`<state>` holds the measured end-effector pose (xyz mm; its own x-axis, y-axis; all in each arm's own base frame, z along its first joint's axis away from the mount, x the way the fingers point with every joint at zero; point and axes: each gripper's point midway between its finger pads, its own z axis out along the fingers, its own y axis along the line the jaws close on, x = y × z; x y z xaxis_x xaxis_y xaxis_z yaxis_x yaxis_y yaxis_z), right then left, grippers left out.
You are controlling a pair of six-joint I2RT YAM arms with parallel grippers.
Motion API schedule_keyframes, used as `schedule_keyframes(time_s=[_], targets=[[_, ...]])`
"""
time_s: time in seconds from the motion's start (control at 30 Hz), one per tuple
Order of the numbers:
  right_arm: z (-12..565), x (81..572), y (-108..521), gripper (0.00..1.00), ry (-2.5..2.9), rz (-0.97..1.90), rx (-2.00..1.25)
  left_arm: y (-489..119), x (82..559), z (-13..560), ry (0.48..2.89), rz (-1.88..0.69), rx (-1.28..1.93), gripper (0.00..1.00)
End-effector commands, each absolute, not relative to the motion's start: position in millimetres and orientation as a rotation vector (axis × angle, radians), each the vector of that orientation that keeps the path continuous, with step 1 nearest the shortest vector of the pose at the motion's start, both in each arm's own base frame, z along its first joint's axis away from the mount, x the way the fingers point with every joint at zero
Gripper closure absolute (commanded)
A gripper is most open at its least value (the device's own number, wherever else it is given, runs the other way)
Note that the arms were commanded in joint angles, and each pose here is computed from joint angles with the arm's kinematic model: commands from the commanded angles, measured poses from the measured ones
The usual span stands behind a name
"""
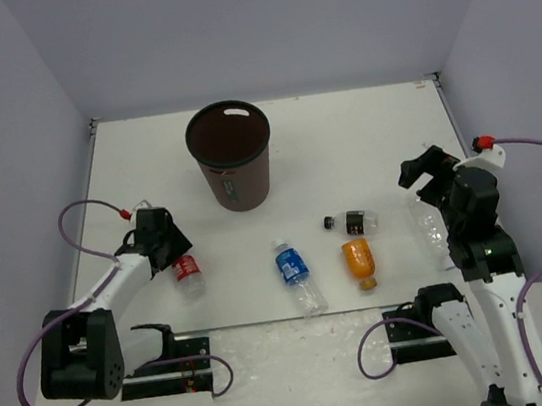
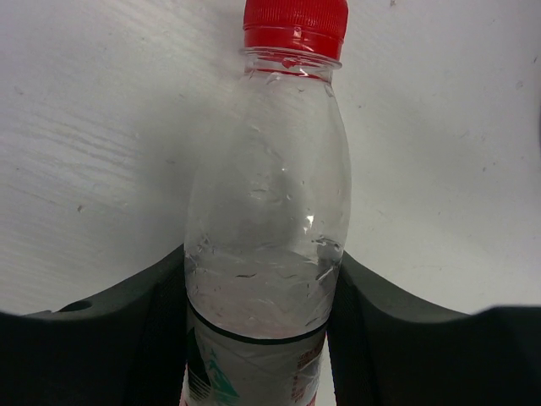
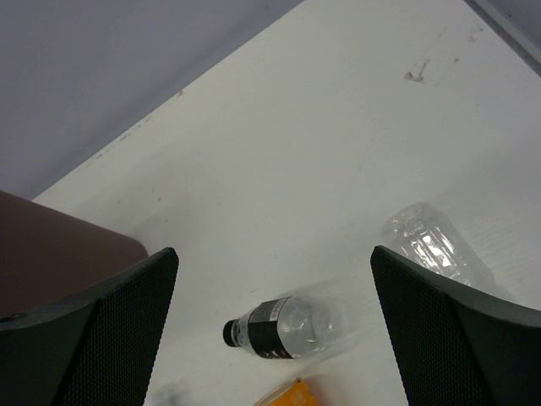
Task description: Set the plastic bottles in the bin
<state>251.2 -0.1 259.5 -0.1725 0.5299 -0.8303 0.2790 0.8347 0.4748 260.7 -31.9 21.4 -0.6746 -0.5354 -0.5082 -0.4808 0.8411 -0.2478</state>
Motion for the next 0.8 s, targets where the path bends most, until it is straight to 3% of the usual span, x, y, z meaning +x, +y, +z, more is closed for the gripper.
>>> schedule_keyframes(time_s=[0.0, 0.17, 0.33, 0.5, 0.63, 0.7, 0.77], targets=[[273, 246, -8, 0.01, 1.699, 0.227, 0.633, -23, 274, 60, 2.352, -0.081, -0.727, 0.87], [278, 245, -1, 0.01, 1.648, 0.281, 0.591, -21, 308, 179, 2.036, -0.184, -0.687, 0.9], [282, 247, 22, 0.01, 1.662, 0.375, 0.444, -48, 329, 341, 1.681, -0.425, -0.47, 0.9], [280, 248, 27, 0.01, 1.68, 0.383, 0.402, -100, 339, 454, 1.362, -0.63, -0.144, 0.86], [282, 246, 53, 0.01, 1.698, 0.499, 0.267, -154, 363, 481, 1.334, -0.611, 0.028, 0.79], [282, 242, 70, 0.01, 1.718, 0.58, 0.178, -167, 372, 496, 1.277, -0.622, 0.049, 0.73], [282, 241, 77, 0.01, 1.727, 0.611, 0.14, -172, 385, 497, 1.247, -0.62, 0.048, 0.72]])
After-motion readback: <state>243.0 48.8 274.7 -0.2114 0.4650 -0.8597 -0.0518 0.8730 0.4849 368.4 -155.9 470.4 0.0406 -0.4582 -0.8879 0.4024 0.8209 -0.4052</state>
